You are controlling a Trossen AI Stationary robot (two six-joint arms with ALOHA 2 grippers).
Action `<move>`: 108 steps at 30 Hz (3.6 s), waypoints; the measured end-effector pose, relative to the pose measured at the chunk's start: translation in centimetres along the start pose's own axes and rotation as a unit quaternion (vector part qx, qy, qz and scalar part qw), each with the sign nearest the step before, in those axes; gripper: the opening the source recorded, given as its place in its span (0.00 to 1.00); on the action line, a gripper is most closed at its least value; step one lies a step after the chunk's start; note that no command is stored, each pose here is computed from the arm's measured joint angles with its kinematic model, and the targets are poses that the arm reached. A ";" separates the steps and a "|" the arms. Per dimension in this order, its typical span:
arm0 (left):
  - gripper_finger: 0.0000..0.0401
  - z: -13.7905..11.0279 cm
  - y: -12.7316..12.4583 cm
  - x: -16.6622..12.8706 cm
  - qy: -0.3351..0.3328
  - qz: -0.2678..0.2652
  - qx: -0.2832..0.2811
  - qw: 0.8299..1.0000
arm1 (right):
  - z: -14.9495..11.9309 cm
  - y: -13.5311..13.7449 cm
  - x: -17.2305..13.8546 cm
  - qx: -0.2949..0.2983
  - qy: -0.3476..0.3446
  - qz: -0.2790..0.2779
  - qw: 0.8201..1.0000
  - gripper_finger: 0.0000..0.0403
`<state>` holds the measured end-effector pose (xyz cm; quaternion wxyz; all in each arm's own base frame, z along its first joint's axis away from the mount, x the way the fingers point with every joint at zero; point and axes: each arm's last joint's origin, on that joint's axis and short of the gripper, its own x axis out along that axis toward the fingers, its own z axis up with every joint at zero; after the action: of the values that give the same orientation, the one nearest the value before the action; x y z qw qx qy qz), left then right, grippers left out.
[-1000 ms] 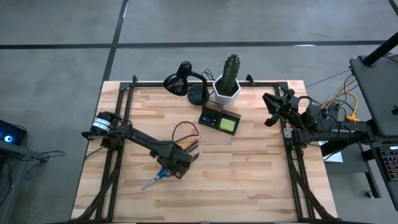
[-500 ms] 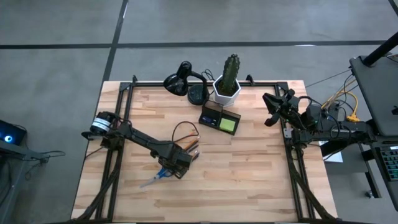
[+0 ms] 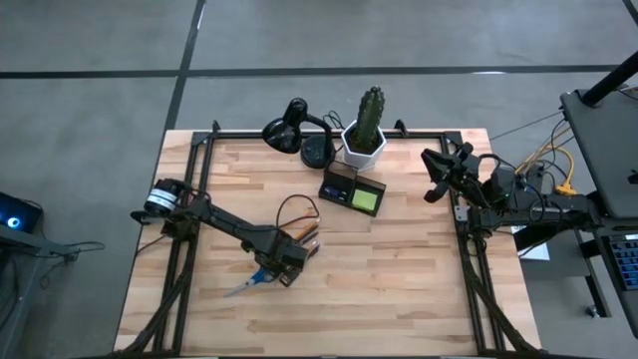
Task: Pick and place office supplies into organizer
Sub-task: Put the blue scissors into the black desk organizer
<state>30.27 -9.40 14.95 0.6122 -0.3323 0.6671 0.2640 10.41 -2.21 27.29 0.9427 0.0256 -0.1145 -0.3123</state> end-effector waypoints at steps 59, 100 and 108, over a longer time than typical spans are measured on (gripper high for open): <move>0.17 -1.4 0.9 -10.4 -0.145 -0.227 0.113 0.956 | 0.1 0.0 0.0 -0.007 -0.005 0.000 1.000 0.13; 0.17 1.6 -0.9 -13.4 -0.372 -0.311 0.130 0.865 | 0.3 0.0 0.0 0.015 -0.015 0.000 1.000 0.13; 0.17 2.4 -1.0 -14.2 -0.432 -0.312 0.129 0.836 | 0.3 0.0 0.0 0.016 -0.015 0.000 1.000 0.13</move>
<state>33.01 -6.57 28.88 0.9253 -0.2931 0.2239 0.0876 10.28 -2.20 27.61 0.9404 0.0358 -0.1333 -0.3107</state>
